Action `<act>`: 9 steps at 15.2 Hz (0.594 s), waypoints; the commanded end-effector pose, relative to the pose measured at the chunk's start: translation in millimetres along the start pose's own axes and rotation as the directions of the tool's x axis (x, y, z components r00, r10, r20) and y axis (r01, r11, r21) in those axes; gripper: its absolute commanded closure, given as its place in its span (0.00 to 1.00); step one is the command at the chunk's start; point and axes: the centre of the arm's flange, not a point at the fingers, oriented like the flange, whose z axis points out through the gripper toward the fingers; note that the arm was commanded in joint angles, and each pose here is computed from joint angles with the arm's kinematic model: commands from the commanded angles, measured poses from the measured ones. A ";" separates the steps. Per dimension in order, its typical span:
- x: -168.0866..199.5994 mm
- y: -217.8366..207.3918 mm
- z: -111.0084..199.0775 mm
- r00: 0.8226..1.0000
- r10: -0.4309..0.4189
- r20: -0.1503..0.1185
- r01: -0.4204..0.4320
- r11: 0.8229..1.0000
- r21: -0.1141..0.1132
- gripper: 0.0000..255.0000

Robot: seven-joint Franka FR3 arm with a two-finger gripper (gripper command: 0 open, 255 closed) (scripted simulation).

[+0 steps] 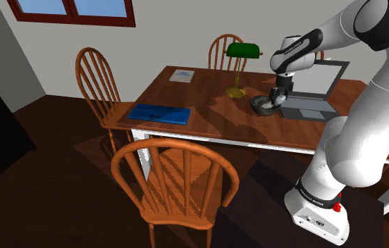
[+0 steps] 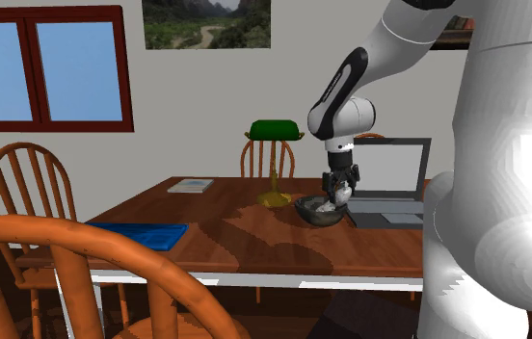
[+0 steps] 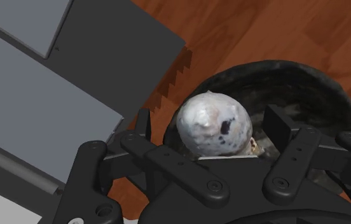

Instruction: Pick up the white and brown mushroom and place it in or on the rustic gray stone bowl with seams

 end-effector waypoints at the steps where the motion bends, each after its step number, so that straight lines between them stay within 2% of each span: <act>1: 0.5 0.6 1.2 1.000 0.000 -0.001 0.000 1.000 0.000 0.00; 6: 0.5 0.5 1.2 1.000 0.000 -0.001 0.000 1.000 0.000 0.00; 7: 0.5 0.5 1.2 1.000 0.000 -0.001 0.000 1.000 0.000 1.00; 9: 0.5 0.5 1.2 1.000 0.000 -0.001 0.000 1.000 0.000 1.00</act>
